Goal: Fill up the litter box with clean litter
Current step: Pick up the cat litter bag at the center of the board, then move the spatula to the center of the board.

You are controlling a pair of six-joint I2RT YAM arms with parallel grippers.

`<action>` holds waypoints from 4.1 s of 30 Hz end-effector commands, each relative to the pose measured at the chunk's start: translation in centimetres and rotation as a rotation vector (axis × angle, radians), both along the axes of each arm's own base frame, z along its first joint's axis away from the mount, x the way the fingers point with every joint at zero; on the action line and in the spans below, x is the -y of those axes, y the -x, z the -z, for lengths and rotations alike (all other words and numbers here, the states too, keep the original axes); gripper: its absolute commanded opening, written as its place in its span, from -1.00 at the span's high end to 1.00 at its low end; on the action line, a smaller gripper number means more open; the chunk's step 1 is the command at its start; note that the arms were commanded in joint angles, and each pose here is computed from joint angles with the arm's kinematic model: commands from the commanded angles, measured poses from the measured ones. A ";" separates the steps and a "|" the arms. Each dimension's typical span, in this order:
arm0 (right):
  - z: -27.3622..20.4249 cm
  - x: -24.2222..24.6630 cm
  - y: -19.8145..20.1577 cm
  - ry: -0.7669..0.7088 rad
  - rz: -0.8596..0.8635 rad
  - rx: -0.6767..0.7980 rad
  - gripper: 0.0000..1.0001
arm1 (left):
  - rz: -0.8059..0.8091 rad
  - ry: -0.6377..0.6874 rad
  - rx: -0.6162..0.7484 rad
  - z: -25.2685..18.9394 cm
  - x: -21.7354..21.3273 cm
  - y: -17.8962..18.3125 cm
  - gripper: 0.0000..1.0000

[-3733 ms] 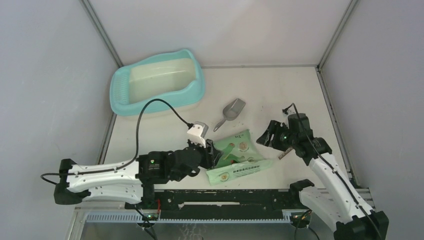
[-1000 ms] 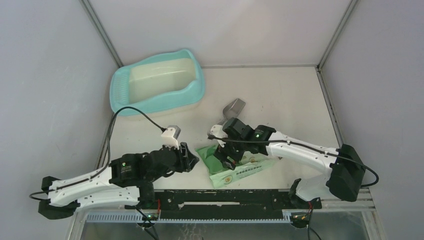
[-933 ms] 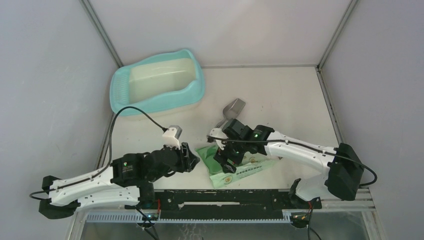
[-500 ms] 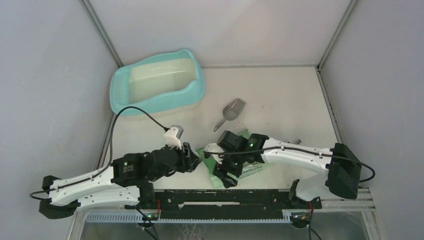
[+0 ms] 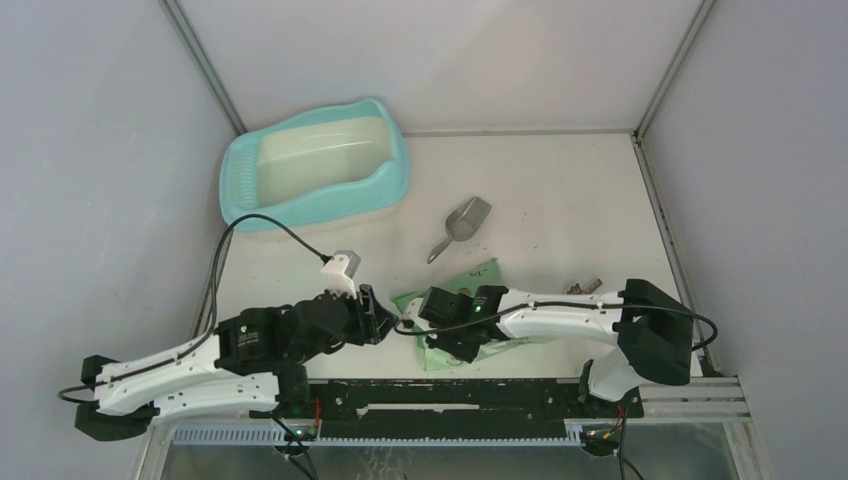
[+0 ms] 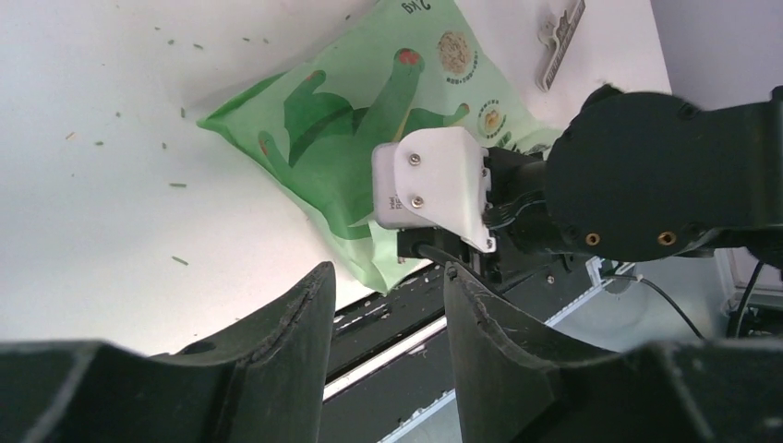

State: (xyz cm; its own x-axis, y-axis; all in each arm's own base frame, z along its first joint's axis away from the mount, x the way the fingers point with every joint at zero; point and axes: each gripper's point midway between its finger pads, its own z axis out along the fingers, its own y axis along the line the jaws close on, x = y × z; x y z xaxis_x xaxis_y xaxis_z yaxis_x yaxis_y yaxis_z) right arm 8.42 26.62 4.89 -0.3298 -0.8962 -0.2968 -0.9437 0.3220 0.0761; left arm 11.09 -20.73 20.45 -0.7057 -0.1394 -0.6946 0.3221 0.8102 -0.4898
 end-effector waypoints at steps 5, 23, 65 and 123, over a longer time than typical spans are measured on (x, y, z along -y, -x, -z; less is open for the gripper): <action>-2.9 -0.6 -3.5 -0.077 0.172 0.189 1.00 | -0.015 0.134 0.018 -4.0 0.8 -0.2 -0.03; -23.5 7.3 -14.2 -0.538 0.836 0.443 1.00 | -0.016 -0.019 0.094 -7.4 3.6 -2.5 -0.04; -27.3 16.0 -24.4 -0.754 1.194 0.361 1.00 | 0.374 -0.431 -0.037 12.0 12.0 -21.6 -0.70; -23.3 10.6 -25.2 -0.636 1.217 0.380 1.00 | -0.280 -0.518 -0.299 14.3 -8.1 -6.3 -0.33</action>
State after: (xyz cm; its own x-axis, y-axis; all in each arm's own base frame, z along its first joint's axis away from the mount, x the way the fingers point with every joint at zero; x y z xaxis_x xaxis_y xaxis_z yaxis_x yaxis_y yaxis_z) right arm 30.44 15.87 23.37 -0.7498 0.1031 -0.6536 -0.1396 0.9409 0.3085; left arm 16.42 -12.33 4.28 -0.8886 -0.0065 -0.4586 0.0072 0.9996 -0.0283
